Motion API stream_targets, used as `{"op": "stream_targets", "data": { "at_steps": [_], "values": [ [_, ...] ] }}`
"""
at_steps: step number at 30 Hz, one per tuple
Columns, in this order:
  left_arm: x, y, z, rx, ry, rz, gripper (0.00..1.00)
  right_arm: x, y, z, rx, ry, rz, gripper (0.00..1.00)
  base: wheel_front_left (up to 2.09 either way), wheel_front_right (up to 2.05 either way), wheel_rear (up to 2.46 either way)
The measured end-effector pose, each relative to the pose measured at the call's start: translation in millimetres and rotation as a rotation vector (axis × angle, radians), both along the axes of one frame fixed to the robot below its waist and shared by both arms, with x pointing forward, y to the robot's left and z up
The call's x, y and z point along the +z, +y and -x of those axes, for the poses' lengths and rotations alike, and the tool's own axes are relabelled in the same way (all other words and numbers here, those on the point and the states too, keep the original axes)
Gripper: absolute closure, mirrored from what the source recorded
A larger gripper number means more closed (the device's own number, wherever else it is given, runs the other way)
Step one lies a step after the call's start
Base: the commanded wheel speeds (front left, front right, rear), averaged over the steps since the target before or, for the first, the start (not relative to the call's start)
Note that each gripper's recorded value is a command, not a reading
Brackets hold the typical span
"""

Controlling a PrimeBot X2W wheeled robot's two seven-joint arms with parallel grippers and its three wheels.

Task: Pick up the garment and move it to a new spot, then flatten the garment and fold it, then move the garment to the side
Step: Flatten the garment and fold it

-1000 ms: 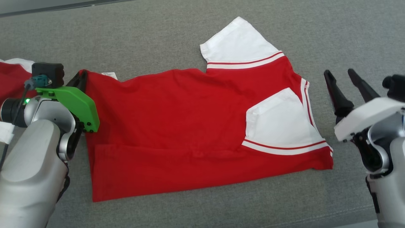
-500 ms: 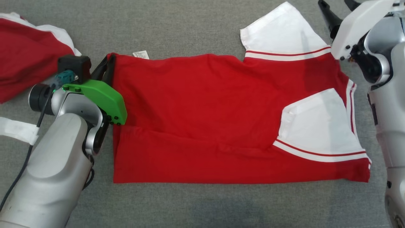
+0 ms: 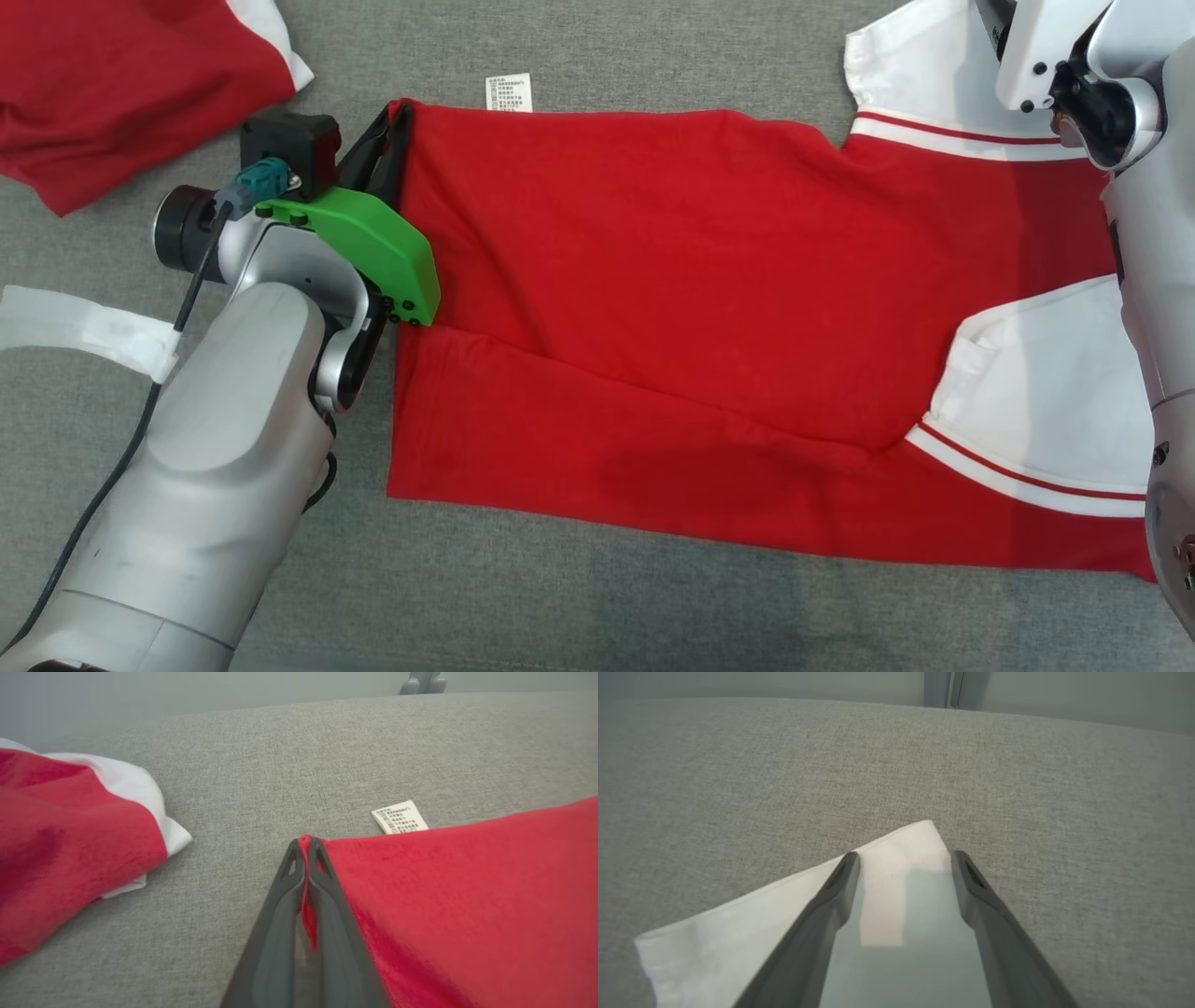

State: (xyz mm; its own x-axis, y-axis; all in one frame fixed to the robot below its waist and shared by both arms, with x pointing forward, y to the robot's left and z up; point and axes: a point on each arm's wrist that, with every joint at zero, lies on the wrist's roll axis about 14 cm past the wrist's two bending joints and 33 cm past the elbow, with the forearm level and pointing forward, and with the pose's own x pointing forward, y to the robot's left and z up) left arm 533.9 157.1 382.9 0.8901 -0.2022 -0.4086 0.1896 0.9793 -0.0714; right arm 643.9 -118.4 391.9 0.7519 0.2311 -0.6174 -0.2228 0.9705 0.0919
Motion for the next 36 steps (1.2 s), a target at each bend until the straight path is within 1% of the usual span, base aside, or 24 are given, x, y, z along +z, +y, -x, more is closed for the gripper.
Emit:
{"op": "stream_targets", "data": {
  "at_steps": [5, 10, 11, 12, 13, 15, 17, 21, 25, 29, 36],
  "values": [
    [-8.0, 6.5, 2.3, 0.011, 0.017, -0.01, 1.0, -11.6, 8.8, -6.8, 0.02, 0.009, 0.02, 0.0, 0.0, 0.0, 0.0],
    [-9.6, 7.9, 2.0, 0.013, 0.019, -0.013, 1.0, -16.8, 8.5, -9.7, 0.018, 0.022, 0.029, 0.0, 0.0, 0.0, 0.0],
    [-10.1, 8.5, 1.7, 0.014, 0.019, -0.014, 1.0, -16.8, 8.7, -10.6, 0.017, 0.025, 0.029, 0.06, 0.0, 0.0, 0.0],
    [-10.5, 8.5, 1.1, 0.013, 0.02, -0.015, 1.0, -17.1, 8.4, -11.0, 0.017, 0.028, 0.031, 0.37, 0.0, 0.0, 0.0],
    [-11.1, 8.6, 0.7, 0.012, 0.021, -0.015, 1.0, -17.9, 7.9, -10.9, 0.019, 0.03, 0.039, 0.53, 0.0, 0.0, 0.0],
    [-11.8, 7.8, 0.0, 0.009, 0.02, -0.015, 1.0, -17.8, 6.2, -11.2, 0.026, 0.03, 0.06, 0.7, 0.0, 0.0, 0.0],
    [-12.2, 7.6, -0.2, 0.008, 0.021, -0.014, 1.0, -18.9, 6.5, -9.1, 0.03, 0.038, 0.067, 0.99, 0.0, 0.0, 0.0],
    [-11.7, 7.1, -0.6, 0.008, 0.023, -0.014, 1.0, -16.2, 7.7, -6.3, 0.05, 0.033, 0.095, 1.0, 0.0, 0.0, 0.0],
    [-8.7, 7.9, -1.4, 0.01, 0.02, -0.012, 1.0, -9.5, 7.8, -4.4, 0.054, 0.009, 0.095, 1.0, 0.0, 0.0, 0.0],
    [0.2, 8.7, -3.9, 0.03, 0.002, 0.028, 1.0, 3.5, 8.1, -3.4, 0.047, -0.031, 0.07, 1.0, 0.0, 0.0, 0.0],
    [11.5, 11.2, 2.6, 0.038, -0.015, 0.05, 1.0, 39.6, 7.1, 3.1, 0.049, -0.154, 0.013, 1.0, 0.0, 0.0, 0.0]
  ]
}}
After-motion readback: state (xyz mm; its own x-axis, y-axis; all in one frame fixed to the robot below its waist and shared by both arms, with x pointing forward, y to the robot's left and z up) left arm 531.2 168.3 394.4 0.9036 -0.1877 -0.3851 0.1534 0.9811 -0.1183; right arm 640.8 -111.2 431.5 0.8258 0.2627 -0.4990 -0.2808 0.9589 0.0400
